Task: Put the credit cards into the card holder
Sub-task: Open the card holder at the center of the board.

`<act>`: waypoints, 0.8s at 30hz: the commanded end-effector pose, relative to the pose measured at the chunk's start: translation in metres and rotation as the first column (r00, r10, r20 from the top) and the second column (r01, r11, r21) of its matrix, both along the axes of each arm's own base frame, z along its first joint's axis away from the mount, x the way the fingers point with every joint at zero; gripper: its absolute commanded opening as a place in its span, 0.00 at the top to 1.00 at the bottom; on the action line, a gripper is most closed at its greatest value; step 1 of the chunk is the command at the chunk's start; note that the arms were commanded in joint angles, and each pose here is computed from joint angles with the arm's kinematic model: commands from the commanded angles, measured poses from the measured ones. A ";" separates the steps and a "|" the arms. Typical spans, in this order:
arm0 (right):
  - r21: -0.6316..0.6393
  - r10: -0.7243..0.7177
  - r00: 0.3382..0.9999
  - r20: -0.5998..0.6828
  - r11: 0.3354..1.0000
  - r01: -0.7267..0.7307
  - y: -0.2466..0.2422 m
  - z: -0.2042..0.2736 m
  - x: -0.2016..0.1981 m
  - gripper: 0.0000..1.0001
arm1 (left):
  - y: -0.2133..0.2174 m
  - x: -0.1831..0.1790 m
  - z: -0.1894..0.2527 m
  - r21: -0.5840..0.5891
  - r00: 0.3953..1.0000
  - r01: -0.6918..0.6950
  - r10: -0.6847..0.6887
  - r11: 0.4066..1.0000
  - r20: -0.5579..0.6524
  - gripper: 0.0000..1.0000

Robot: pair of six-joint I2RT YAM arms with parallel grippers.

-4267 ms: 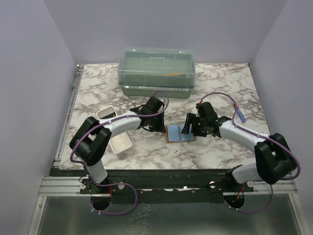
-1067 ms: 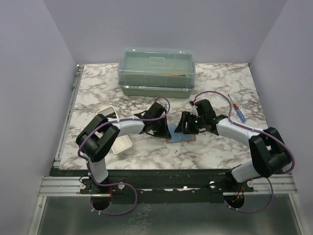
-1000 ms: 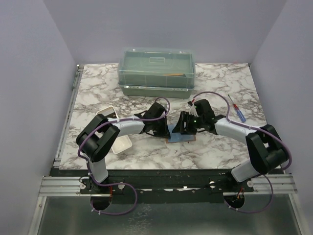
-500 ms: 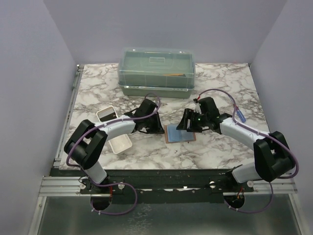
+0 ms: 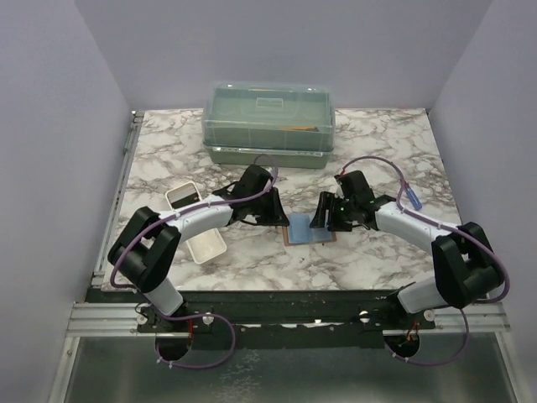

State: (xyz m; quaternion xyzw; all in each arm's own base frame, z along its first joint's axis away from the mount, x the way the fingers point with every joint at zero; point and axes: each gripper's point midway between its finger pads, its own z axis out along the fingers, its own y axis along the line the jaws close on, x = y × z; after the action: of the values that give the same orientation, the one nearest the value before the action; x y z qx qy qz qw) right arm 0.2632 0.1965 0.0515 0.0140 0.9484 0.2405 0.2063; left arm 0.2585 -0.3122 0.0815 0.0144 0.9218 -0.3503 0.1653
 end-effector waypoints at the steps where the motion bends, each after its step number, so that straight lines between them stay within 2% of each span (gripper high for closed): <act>1: -0.075 -0.016 1.000 -0.019 0.997 0.014 -0.013 -0.017 -0.004 0.33 | -0.029 -0.010 0.042 -0.117 0.995 0.094 -0.089 0.989 0.046 0.86; 8: -0.033 0.003 0.999 -0.053 0.999 -0.005 -0.004 -0.029 -0.007 0.33 | -0.046 -0.017 0.025 -0.104 0.992 0.125 -0.123 0.987 0.026 0.87; 16: 0.083 0.058 0.997 -0.051 0.995 -0.054 0.016 -0.021 -0.009 0.33 | -0.016 -0.006 -0.031 0.079 0.999 0.033 -0.034 0.996 0.000 0.93; 24: 0.252 0.159 0.985 -0.068 0.958 -0.137 0.045 -0.013 -0.017 0.33 | 0.004 -0.010 -0.066 0.164 0.999 -0.004 0.013 0.986 -0.049 0.99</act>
State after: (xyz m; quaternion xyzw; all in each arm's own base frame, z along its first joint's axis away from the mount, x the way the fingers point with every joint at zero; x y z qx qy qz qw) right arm 0.2643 0.2282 0.0450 -0.0095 0.9279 0.3233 0.1856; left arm 0.2487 -0.3251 0.0356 0.0280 0.9393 -0.3115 0.1409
